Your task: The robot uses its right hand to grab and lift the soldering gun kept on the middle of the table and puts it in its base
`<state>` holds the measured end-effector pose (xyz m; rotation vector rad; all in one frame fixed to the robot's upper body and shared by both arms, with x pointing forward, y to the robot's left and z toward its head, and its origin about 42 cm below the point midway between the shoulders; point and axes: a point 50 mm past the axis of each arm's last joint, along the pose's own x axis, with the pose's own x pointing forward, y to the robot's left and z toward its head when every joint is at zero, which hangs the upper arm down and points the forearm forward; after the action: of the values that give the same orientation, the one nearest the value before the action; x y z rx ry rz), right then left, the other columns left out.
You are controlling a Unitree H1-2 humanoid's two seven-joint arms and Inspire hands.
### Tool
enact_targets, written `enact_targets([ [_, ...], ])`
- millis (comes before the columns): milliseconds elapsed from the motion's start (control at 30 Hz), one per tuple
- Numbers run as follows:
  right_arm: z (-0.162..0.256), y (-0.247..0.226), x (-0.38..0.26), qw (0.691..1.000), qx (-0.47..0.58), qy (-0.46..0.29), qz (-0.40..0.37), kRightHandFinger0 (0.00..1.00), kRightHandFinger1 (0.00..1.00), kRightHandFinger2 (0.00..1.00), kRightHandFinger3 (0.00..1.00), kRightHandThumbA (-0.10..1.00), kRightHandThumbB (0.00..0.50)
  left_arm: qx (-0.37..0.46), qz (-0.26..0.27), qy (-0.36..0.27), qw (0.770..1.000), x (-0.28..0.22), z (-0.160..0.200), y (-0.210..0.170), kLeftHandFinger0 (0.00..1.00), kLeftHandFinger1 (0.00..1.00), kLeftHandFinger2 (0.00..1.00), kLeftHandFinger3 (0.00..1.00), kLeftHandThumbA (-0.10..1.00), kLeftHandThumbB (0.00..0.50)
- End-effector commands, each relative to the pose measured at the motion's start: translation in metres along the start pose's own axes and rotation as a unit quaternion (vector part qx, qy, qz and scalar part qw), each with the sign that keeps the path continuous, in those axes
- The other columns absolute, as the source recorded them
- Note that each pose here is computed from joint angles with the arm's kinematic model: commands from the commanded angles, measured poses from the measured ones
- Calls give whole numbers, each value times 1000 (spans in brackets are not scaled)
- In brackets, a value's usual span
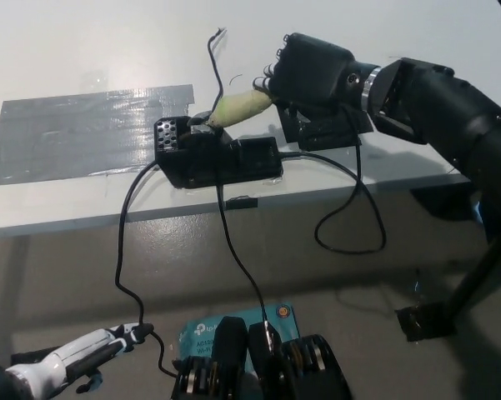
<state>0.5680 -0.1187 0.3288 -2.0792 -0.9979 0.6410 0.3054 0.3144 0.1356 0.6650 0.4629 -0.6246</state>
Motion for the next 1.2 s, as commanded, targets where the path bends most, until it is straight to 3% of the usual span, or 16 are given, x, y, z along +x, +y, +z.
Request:
enact_targets([
  [0, -12, -51, 20, 998, -31, -13, -51, 0, 13, 500, 401, 24, 211, 19, -4, -6, 1000, -3, 12, 9, 1000, 1000, 1000, 1000, 1000, 281],
  [167, -4, -46, 18, 997, -39, -29, -66, 0, 0, 426, 433, 15, 251, 17, -6, -8, 1000, -3, 12, 9, 1000, 1000, 1000, 1000, 1000, 320],
  [300, 12, -43, 27, 997, -41, -47, -47, 0, 0, 400, 433, 124, 153, 18, -7, -6, 1000, -1, 12, 8, 1000, 1000, 1000, 1000, 1000, 287],
  [400, 17, -45, 30, 997, -34, -48, -45, 0, 0, 395, 427, 109, 146, 20, -6, -7, 1000, -2, 12, 7, 1000, 1000, 1000, 1000, 1000, 297],
  [433, 24, -45, 34, 998, -11, -47, -50, 0, 0, 356, 317, -41, 171, 14, -7, -7, 1000, -2, 11, 8, 1000, 1000, 1000, 1000, 1000, 308],
  [500, 29, -48, 38, 998, 54, -37, -23, 0, 0, 378, 444, -100, 166, 12, -9, -7, 1000, -2, 11, 8, 1000, 1000, 1000, 1000, 1000, 305],
  [533, 29, -50, 39, 997, 70, -31, -21, 1, 71, 477, 652, -92, 182, 10, -8, -7, 1000, -2, 10, 8, 1000, 1000, 1000, 1000, 1000, 312],
  [567, 30, -51, 39, 996, 78, -29, -20, 0, 50, 473, 734, -89, 175, 9, -8, -6, 1000, -2, 9, 8, 1000, 1000, 1000, 1000, 1000, 313],
  [600, 29, -51, 42, 995, 99, -8, 18, 159, 239, 683, 1000, 89, 198, 12, -7, -8, 1000, -3, 10, 8, 1000, 1000, 1000, 1000, 1000, 321],
  [633, 31, -55, 44, 993, 105, 16, 55, 1000, 1000, 1000, 1000, 331, 373, 12, -6, -6, 1000, -2, 9, 7, 1000, 1000, 1000, 1000, 1000, 324],
  [667, 33, -59, 44, 991, 106, 38, 79, 1000, 1000, 1000, 1000, 438, 477, 12, -6, -5, 1000, -2, 9, 7, 1000, 1000, 1000, 1000, 1000, 308],
  [700, 37, -63, 45, 987, 107, 61, 99, 1000, 1000, 1000, 1000, 511, 499, 8, -7, -3, 1000, -2, 7, 6, 1000, 1000, 1000, 1000, 1000, 313],
  [767, 38, -65, 46, 986, 109, 64, 105, 1000, 1000, 1000, 1000, 529, 500, 5, -7, -2, 1000, -2, 6, 7, 1000, 1000, 1000, 1000, 1000, 316],
  [833, 42, -78, 46, 980, 123, 77, 133, 1000, 1000, 1000, 1000, 714, 500, 10, -3, 1, 1000, -3, 5, 6, 1000, 1000, 1000, 1000, 1000, 300],
  [900, 43, -82, 47, 976, 131, 82, 151, 1000, 1000, 1000, 1000, 751, 500, 8, -3, 2, 1000, -4, 4, 4, 1000, 1000, 1000, 1000, 1000, 291],
  [1167, 46, -115, 38, 964, 186, 88, 166, 1000, 1000, 1000, 1000, 747, 500, -4, -2, 11, 1000, -6, -6, 1, 1000, 1000, 1000, 1000, 1000, 341],
])
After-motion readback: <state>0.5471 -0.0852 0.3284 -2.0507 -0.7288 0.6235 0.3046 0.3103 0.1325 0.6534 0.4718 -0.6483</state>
